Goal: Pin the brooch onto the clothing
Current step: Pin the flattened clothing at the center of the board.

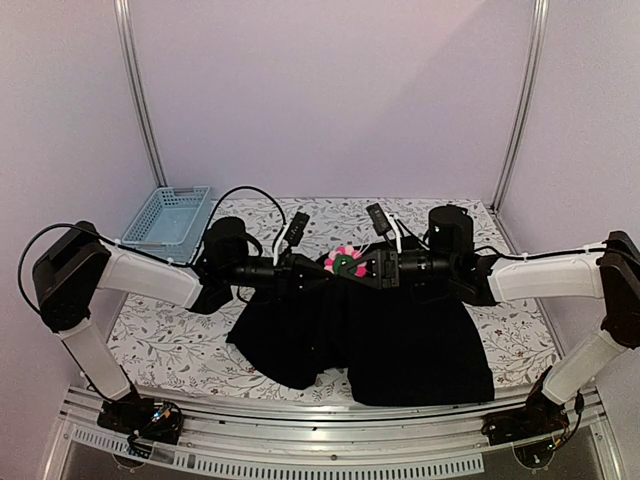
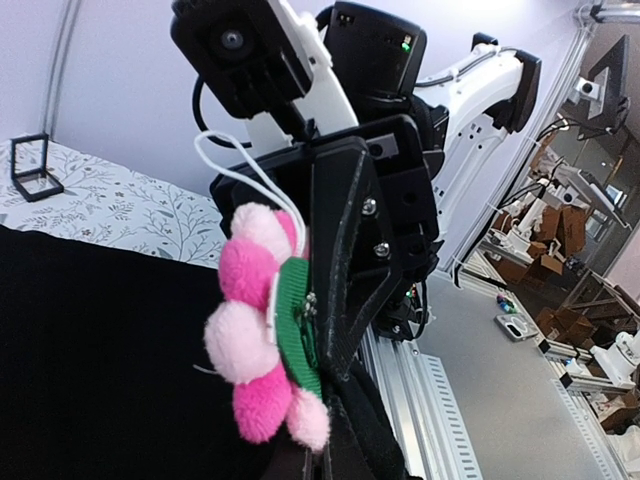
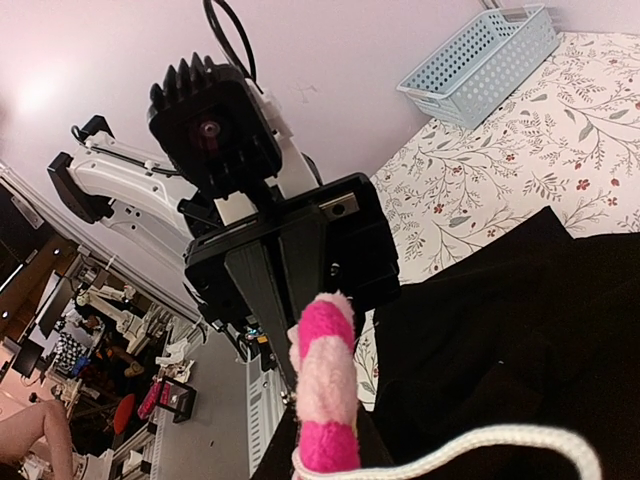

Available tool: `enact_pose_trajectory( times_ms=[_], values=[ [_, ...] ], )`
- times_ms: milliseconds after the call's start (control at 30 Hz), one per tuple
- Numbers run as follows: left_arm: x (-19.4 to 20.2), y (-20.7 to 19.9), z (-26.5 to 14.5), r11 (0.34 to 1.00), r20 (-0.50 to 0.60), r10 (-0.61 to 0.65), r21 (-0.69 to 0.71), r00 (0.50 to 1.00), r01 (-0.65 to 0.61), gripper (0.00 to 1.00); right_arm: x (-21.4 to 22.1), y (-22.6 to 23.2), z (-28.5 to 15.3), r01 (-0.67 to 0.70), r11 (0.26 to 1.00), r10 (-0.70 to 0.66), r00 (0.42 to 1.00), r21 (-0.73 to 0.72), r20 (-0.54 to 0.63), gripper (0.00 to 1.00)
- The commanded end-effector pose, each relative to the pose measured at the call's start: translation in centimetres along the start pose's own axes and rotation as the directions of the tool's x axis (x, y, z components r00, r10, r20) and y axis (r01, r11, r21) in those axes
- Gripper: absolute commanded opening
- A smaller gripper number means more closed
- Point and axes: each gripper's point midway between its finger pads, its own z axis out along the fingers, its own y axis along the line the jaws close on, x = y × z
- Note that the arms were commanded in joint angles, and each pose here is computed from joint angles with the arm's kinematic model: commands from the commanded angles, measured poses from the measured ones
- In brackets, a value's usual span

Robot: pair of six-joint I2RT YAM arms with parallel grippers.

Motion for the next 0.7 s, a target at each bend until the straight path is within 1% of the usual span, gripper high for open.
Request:
enact_pose_trajectory(
  times_ms=[0, 133, 233, 367, 600, 667],
  values=[
    [-2.2, -3.7, 0.1, 0.986, 0.036, 0.114, 0.115, 0.993, -0.118, 0.0, -0.7, -3.3, -1.0, -0.059, 0.989, 0.05, 0.996, 0.136, 0.071, 0.14],
    [-2.1, -3.8, 0.0, 0.986, 0.037, 0.121, 0.116, 0.992, -0.124, 0.0, -0.6, -3.6, -0.9, -0.071, 0.987, 0.062, 0.996, 0.144, 0.065, 0.21],
    [-2.1, -3.9, 0.0, 0.985, 0.037, 0.122, 0.115, 0.992, -0.125, 0.0, -0.3, -3.7, -0.9, -0.078, 0.986, 0.071, 0.996, 0.146, 0.057, 0.24],
    [-2.2, -3.9, -0.1, 0.985, 0.036, 0.123, 0.117, 0.992, -0.126, 0.0, -0.1, -3.8, -1.0, -0.078, 0.985, 0.07, 0.996, 0.153, 0.056, 0.24],
    [-2.2, -4.1, -0.1, 0.984, 0.033, 0.127, 0.12, 0.991, -0.13, 0.0, 0.3, -3.9, -1.0, -0.086, 0.984, 0.081, 0.996, 0.154, 0.041, 0.34],
    [-2.2, -4.0, -0.1, 0.985, 0.031, 0.126, 0.117, 0.992, -0.129, 0.0, 0.4, -3.8, -1.1, -0.083, 0.984, 0.078, 0.996, 0.156, 0.039, 0.35]
  ],
)
